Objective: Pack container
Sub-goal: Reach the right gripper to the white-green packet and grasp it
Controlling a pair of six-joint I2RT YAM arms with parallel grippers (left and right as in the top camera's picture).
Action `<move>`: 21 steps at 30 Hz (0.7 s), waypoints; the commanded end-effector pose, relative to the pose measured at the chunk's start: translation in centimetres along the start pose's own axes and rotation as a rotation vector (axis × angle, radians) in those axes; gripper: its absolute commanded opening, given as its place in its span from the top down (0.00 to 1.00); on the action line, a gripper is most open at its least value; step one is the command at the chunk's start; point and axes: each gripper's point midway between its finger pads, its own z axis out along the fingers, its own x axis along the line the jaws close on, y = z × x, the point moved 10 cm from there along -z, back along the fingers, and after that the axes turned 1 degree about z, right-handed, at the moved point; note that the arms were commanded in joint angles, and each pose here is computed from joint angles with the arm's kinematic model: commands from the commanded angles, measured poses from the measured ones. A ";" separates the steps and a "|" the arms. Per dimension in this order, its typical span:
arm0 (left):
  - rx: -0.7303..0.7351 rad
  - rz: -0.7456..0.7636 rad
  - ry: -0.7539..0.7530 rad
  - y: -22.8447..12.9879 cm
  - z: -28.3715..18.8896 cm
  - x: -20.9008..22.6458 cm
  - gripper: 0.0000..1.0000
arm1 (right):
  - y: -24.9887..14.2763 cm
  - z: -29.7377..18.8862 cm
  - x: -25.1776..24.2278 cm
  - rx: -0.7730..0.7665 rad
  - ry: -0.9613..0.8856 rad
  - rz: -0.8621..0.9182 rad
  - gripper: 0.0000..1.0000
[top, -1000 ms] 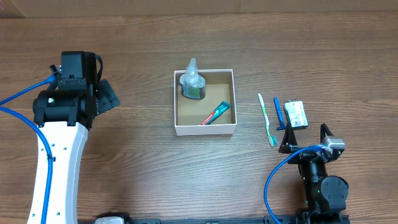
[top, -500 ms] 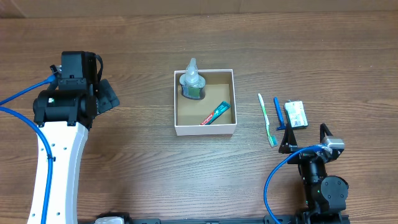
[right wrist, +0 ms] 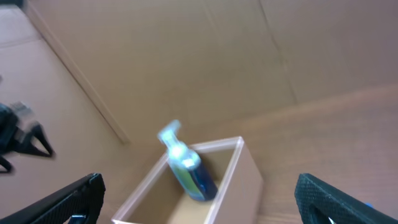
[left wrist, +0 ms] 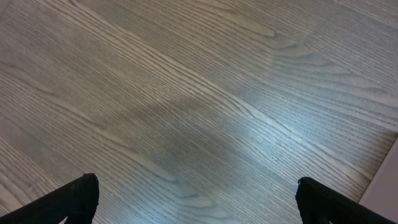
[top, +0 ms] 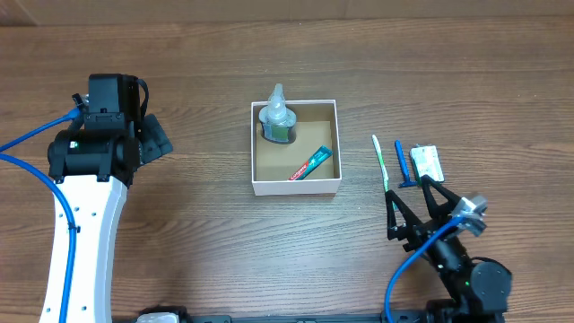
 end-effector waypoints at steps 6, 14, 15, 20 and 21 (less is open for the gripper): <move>-0.015 -0.017 0.013 0.3 -0.2 0.2 0.00 | 9.9 0.7 3.8 0.135 -0.289 0.081 0.00; -0.015 -0.017 0.013 0.3 -0.2 0.2 0.00 | 13.1 5.5 0.5 0.622 -0.730 -0.191 0.00; -0.015 -0.017 0.013 0.3 -0.2 0.2 0.00 | 13.3 6.3 0.1 0.639 -0.760 -0.197 0.00; -0.015 -0.017 0.012 0.3 -0.2 0.2 0.00 | 11.7 9.5 -2.8 0.751 -0.844 -0.198 0.00; -0.015 -0.017 0.012 0.3 -0.2 0.2 0.00 | 11.2 9.9 -3.5 0.779 -0.870 -0.204 0.00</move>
